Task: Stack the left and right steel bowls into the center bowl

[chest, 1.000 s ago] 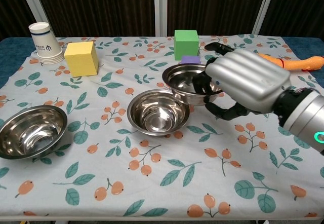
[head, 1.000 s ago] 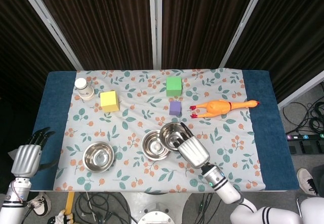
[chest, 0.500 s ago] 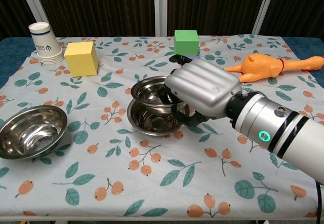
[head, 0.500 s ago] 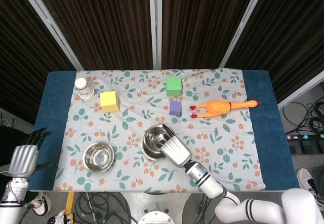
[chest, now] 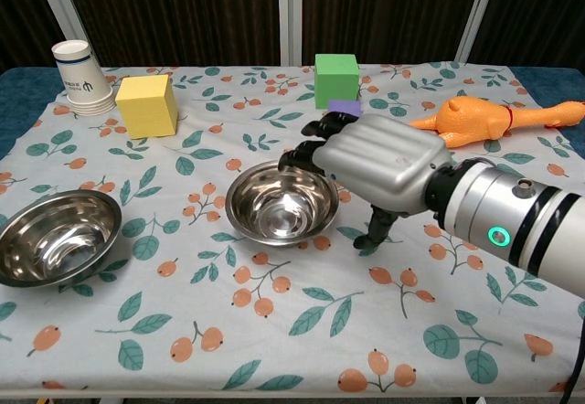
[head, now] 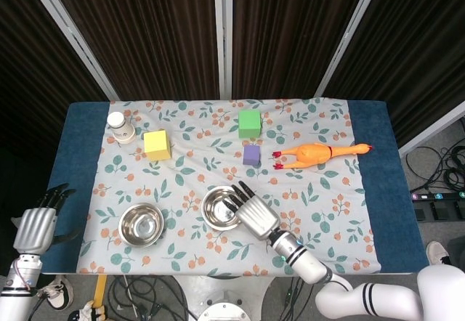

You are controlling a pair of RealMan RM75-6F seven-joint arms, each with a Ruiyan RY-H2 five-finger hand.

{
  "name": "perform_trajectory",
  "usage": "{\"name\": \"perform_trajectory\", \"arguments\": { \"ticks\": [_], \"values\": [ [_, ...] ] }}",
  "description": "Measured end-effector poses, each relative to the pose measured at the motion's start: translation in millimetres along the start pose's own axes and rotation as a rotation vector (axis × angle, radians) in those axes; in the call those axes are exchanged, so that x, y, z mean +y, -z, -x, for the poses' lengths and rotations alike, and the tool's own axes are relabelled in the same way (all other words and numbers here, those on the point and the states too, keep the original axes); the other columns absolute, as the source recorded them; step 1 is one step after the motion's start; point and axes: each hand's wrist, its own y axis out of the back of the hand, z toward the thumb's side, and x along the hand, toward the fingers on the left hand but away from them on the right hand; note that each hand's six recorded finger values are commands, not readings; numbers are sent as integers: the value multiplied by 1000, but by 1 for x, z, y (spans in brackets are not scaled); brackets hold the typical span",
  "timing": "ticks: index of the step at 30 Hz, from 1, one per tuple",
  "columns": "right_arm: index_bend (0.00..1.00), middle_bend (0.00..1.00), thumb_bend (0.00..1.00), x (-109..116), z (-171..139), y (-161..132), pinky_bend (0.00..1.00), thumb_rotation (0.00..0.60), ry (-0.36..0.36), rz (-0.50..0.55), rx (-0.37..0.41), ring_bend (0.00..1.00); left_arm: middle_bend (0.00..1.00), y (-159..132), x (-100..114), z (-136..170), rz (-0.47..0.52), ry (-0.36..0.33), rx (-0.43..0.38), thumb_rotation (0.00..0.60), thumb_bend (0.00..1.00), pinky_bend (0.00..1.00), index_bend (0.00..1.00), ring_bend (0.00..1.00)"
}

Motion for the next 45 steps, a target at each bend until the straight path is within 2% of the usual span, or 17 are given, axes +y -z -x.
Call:
{"name": "perform_trajectory", "arguments": {
  "ticks": [5, 10, 14, 18, 21, 27, 31, 35, 41, 45],
  "values": [
    [139, 165, 10, 17, -12, 6, 0, 600, 25, 11, -12, 0, 219, -4, 0, 1, -5, 5, -13, 600, 145, 294, 245, 164],
    [139, 185, 0, 50, -32, 15, 0, 600, 74, 98, -36, 0, 219, -15, -5, 3, -35, 40, -67, 600, 145, 294, 247, 164],
    [137, 204, 0, 88, -50, 32, 0, 600, 140, 183, -77, 0, 248, -30, -12, 4, -84, 79, -151, 600, 147, 308, 266, 176],
    [137, 209, 3, 123, -70, 68, 0, 600, 226, 226, -168, 0, 284, -50, -19, 8, -145, 133, -254, 600, 152, 332, 272, 198],
    [137, 210, 5, 136, -81, 90, 0, 600, 270, 262, -228, 0, 284, -64, -24, 15, -177, 178, -314, 600, 155, 332, 272, 198],
    [137, 210, 6, 136, -90, 111, 0, 600, 279, 297, -277, 0, 311, -79, -34, 26, -230, 242, -380, 600, 161, 368, 325, 245],
    [137, 209, 5, 130, -93, 117, 0, 600, 264, 305, -289, 0, 358, -87, -36, 26, -245, 233, -416, 600, 181, 396, 385, 275],
    [137, 209, 3, 128, -95, 120, 0, 600, 265, 314, -296, 0, 367, -95, -43, 26, -285, 249, -471, 600, 202, 398, 396, 276],
    [137, 209, 3, 126, -103, 128, 0, 600, 268, 318, -315, 0, 372, -104, -61, 20, -360, 326, -536, 600, 208, 398, 399, 276],
    [137, 210, 3, 125, -105, 134, 0, 600, 268, 327, -328, 0, 381, -109, -69, 15, -419, 336, -583, 600, 207, 398, 399, 275]
  ]
}}
